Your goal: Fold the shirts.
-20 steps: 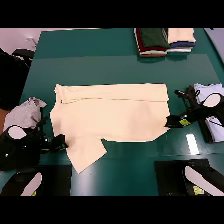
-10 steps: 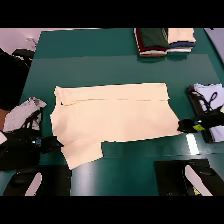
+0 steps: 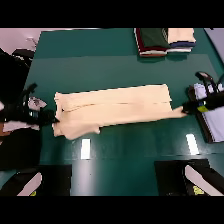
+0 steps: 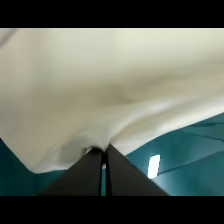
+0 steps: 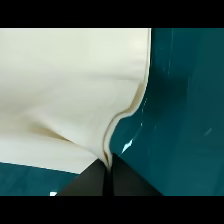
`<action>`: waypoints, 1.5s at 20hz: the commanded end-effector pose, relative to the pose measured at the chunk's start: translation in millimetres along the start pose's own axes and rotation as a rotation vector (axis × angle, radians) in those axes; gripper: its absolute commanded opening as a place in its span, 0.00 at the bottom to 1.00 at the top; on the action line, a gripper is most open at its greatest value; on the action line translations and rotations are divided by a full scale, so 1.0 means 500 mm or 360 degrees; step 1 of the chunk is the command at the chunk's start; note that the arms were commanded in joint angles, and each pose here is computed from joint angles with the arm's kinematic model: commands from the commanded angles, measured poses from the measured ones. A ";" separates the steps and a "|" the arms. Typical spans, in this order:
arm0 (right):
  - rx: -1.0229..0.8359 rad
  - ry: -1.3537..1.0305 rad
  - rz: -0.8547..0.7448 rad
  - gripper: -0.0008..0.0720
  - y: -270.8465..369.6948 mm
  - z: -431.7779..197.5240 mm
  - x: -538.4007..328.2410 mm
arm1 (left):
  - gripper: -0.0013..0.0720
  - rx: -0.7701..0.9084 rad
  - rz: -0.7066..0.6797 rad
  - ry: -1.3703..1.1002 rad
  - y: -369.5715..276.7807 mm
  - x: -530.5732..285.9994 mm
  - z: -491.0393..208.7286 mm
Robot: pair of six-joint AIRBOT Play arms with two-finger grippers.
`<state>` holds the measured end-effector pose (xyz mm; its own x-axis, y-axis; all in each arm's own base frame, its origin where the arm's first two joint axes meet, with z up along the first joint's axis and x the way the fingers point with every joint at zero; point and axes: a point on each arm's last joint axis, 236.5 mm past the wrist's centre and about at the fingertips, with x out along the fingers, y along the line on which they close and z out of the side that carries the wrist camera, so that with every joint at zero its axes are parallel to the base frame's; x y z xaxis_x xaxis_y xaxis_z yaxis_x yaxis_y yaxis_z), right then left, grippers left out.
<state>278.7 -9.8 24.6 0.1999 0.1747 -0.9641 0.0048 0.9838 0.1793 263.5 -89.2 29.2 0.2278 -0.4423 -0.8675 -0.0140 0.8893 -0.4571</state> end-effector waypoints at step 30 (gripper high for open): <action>0.0455 0.0198 0.0782 0.80 -0.035 0.209 0.238 | 0.05 0.0275 -0.0128 -0.0253 -0.138 0.143 0.379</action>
<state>406.0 -29.4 -59.5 0.1107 0.5374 -0.8360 0.1936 0.8134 0.5485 462.0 -127.3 30.5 0.3509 -0.4799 -0.8041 0.1343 0.8756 -0.4640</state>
